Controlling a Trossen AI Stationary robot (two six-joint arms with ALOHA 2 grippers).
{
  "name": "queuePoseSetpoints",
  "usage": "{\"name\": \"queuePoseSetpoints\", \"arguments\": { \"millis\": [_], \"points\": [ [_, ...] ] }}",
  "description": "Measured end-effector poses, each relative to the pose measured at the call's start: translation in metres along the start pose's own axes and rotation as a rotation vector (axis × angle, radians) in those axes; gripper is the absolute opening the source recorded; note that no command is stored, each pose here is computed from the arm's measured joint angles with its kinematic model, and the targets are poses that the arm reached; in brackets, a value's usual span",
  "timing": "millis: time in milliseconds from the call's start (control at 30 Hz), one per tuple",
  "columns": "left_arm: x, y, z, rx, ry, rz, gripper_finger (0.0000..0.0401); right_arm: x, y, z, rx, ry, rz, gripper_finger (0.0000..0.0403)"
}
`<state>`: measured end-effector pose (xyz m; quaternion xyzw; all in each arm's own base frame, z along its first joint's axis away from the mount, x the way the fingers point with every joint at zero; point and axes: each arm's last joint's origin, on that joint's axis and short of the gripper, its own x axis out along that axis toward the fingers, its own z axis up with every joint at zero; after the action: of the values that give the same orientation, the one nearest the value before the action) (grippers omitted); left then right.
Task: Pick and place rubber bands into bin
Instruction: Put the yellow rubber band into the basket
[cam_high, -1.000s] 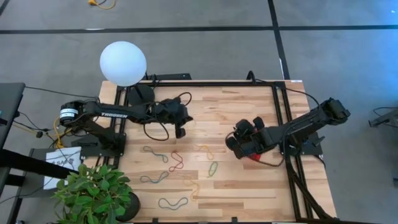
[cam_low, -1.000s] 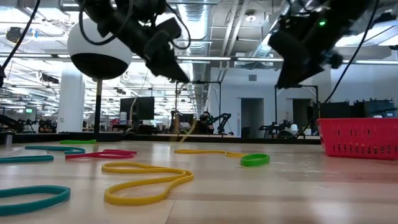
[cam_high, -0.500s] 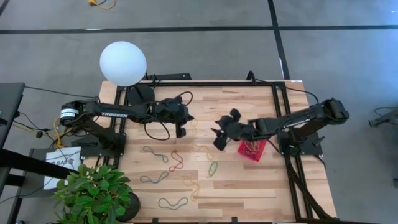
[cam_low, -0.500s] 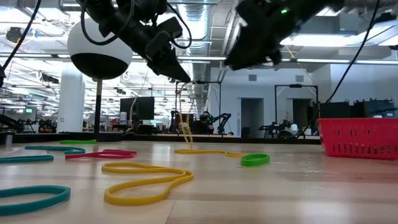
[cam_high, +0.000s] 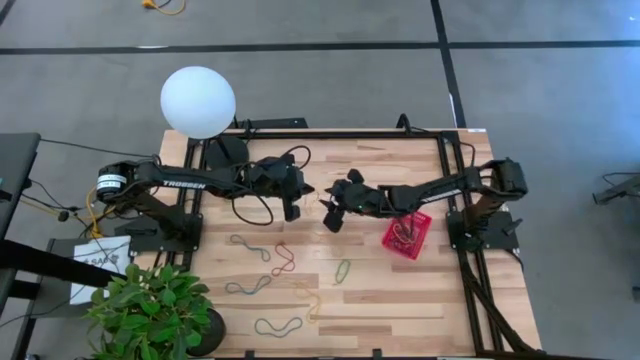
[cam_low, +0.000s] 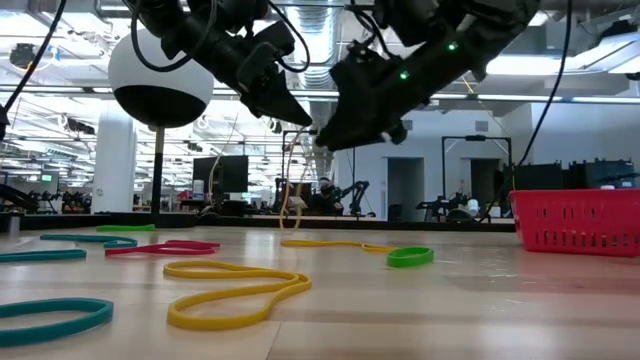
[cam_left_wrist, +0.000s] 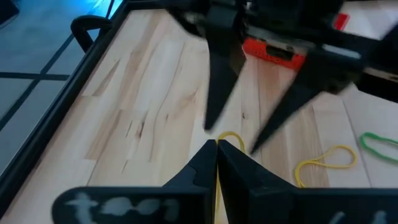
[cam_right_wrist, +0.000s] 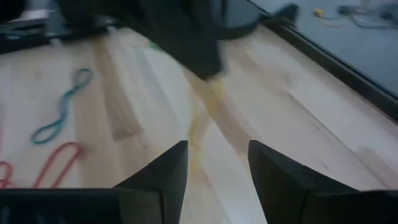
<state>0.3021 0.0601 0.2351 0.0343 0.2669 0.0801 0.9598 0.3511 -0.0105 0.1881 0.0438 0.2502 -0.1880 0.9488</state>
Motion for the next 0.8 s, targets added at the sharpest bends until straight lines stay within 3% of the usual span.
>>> {"name": "queuePoseSetpoints", "arguments": {
  "millis": [433,533,700,800],
  "points": [
    [0.0,0.0,0.0,0.001,0.0,0.003,0.0,0.031,-0.006,0.013,-0.012,-0.008,-0.015,0.0148],
    [0.0,0.0,0.0,0.003,0.004,0.012,0.0,0.032,-0.006,0.009,-0.023,0.023,-0.018,0.0112],
    [0.0,0.001,-0.003,0.005,0.032,0.048,0.0,0.026,-0.001,0.0,-0.071,0.131,-0.019,0.0015],
    [0.0,0.001,-0.003,0.005,0.034,0.051,0.0,0.023,0.005,-0.004,-0.093,0.152,-0.034,0.0011]
  ]
}}
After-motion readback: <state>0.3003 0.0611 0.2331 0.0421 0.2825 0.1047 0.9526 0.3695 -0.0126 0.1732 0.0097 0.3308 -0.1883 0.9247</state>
